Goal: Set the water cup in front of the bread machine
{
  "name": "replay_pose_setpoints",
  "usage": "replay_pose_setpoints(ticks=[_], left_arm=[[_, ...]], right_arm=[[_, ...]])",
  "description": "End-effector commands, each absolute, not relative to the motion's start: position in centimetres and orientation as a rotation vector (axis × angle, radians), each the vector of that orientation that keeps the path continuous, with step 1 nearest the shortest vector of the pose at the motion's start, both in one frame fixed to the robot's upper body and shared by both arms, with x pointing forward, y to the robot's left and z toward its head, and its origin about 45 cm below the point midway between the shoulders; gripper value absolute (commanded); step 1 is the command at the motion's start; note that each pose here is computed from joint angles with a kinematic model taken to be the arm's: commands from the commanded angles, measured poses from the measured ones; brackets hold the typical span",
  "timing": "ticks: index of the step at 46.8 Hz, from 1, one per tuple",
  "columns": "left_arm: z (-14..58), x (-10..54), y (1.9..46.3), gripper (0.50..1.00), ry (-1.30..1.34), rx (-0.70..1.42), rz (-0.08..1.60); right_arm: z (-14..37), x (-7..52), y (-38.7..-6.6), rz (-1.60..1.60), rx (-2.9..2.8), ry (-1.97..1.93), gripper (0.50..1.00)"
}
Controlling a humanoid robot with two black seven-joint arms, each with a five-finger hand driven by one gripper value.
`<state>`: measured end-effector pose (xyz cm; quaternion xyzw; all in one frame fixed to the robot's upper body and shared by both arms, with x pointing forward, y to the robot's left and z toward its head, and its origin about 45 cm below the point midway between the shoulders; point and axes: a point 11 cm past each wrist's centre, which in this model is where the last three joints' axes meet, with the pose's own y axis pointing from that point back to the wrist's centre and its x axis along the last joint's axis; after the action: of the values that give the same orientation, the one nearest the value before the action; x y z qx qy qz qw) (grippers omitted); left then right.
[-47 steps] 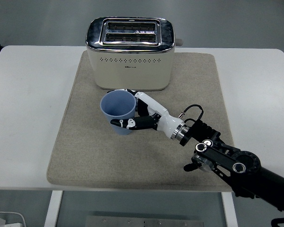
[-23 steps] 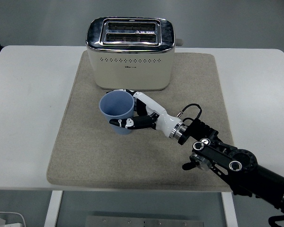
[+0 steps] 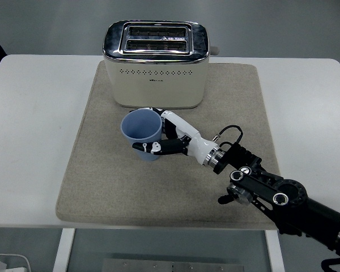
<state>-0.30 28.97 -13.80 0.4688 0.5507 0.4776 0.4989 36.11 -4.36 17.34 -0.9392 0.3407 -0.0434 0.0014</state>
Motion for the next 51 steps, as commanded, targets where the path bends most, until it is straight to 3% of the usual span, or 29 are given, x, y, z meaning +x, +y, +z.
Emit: replay_pose_setpoints(ticks=[1,6,12,16,51], left_arm=[[-13.8,-0.3,28.97,1.0,1.332,1.134,1.156],[-13.8,-0.3,28.97,1.0,1.332,1.134,1.156],[-13.8,-0.3,28.97,1.0,1.332,1.134,1.156],[-13.8,-0.3,29.02,1.0,1.332,1.135,1.157],[-13.8,-0.3,29.02,1.0,1.332,1.135,1.157]], right_arm=[[17.29,36.09,-4.39,-0.136,-2.947,1.073,0.693],[17.06,35.95,-4.42,-0.128,-2.95,1.076,0.737],[16.84,35.86,-4.48,-0.12,-2.95,1.084,0.878],[16.79,35.84,-4.5,-0.116,-2.949,1.085,0.915],[16.9,35.58,-4.32,-0.096,-2.942,1.073,0.926]])
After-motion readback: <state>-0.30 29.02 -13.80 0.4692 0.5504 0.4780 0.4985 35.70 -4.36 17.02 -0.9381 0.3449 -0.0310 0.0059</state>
